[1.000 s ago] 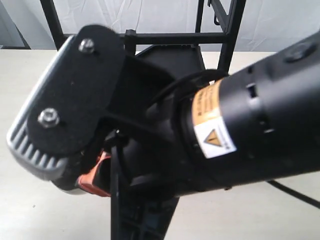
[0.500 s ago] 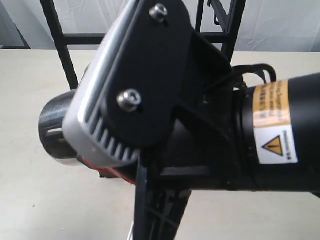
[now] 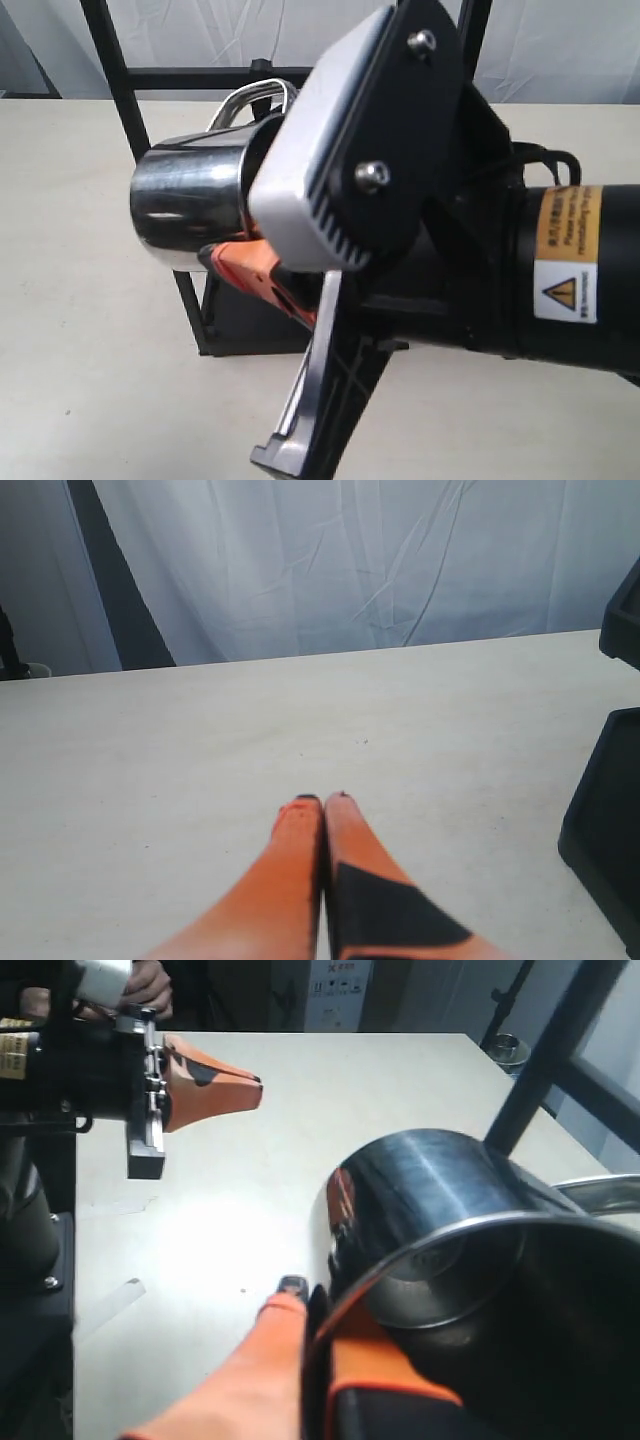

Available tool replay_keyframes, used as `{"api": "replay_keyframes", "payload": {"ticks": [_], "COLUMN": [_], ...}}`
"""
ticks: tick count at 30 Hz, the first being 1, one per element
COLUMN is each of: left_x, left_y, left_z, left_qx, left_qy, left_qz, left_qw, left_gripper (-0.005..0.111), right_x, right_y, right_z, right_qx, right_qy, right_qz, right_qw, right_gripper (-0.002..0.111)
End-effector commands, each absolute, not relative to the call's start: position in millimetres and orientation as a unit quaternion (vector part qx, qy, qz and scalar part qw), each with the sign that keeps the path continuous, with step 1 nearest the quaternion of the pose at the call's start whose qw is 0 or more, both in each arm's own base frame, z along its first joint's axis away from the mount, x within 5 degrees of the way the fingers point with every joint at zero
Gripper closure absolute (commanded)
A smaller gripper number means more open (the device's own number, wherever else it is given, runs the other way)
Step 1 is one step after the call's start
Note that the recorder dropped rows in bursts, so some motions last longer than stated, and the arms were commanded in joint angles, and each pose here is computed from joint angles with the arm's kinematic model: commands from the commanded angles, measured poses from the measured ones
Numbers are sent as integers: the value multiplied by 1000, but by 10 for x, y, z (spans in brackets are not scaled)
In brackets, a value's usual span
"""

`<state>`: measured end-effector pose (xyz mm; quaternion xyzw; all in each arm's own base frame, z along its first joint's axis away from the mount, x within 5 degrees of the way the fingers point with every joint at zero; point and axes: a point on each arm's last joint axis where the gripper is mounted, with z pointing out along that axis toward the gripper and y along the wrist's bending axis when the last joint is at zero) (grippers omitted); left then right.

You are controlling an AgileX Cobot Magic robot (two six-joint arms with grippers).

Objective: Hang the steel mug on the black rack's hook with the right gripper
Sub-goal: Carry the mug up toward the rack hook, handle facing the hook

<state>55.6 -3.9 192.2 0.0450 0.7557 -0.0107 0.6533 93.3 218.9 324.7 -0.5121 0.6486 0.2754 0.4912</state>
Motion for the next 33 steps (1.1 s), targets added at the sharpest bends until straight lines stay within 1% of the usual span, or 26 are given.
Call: {"api": "replay_keyframes", "payload": {"ticks": [1, 8, 33], "left_x": [554, 554, 554], "left_y": [-42, -42, -42], "left_z": [1922, 1922, 1922], "left_qx": [49, 49, 49], "left_qy": [755, 755, 755], "left_qz": [-12, -12, -12], "left_qw": [654, 654, 654], "left_gripper": [105, 105, 105], "right_x": [1005, 1001, 1071], "right_y": [2141, 2111, 2247], "right_z": [3239, 3074, 2910], "right_qx": [-495, -476, -478], "right_qy": [644, 648, 662], "right_qz": [271, 281, 275], "right_qw": [517, 524, 509], "right_gripper": [109, 109, 109]}}
